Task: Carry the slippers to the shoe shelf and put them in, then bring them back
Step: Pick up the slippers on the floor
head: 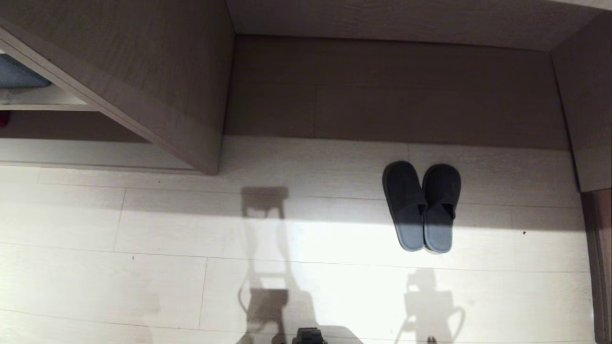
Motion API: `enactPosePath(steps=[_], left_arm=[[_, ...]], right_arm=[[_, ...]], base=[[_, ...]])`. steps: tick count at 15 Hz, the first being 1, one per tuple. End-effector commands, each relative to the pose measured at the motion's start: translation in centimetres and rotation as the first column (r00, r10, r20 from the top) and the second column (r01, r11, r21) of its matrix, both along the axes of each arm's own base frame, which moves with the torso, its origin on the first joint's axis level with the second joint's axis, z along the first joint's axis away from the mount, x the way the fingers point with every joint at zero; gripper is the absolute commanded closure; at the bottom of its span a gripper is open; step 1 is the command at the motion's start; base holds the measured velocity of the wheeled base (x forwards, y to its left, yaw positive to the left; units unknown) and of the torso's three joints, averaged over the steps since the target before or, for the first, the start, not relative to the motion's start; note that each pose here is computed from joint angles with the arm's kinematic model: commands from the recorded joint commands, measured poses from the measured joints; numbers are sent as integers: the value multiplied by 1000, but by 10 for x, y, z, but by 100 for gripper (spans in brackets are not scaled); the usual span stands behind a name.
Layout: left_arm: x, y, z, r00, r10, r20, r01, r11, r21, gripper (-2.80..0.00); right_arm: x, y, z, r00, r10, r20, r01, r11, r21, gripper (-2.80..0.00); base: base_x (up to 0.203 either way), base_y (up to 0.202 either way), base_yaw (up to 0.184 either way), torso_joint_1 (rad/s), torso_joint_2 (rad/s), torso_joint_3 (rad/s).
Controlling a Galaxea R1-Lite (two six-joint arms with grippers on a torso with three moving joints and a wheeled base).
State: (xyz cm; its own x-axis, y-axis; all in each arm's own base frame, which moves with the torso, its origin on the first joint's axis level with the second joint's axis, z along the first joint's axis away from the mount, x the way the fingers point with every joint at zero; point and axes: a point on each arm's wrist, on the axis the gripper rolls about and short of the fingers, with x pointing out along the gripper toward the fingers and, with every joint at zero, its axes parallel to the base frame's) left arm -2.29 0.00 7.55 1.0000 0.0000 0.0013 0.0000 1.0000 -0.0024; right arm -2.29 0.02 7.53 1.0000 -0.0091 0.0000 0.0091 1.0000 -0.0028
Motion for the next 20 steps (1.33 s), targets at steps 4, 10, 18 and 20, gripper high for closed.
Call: enactPosePath(steps=[4, 10, 18, 20], left_arm=[[0, 0, 0, 1000, 0, -2, 0, 1000, -1, 0], [0, 0, 0, 1000, 0, 0, 0, 1000, -1, 0], [0, 0, 0, 1000, 0, 0, 0, 1000, -1, 0], [0, 0, 0, 1000, 0, 0, 0, 1000, -1, 0]], right_arm=[[0, 0, 0, 1000, 0, -2, 0, 1000, 0, 0], [0, 0, 0, 1000, 0, -3, 0, 1000, 0, 0], [0, 0, 0, 1000, 0, -3, 0, 1000, 0, 0], [0, 0, 0, 1000, 0, -3, 0, 1000, 0, 0]], base=[[0, 0, 0, 2, 1, -197], [0, 0, 0, 2, 2, -200], [0, 0, 0, 1, 3, -198], [0, 0, 0, 5, 0, -198]])
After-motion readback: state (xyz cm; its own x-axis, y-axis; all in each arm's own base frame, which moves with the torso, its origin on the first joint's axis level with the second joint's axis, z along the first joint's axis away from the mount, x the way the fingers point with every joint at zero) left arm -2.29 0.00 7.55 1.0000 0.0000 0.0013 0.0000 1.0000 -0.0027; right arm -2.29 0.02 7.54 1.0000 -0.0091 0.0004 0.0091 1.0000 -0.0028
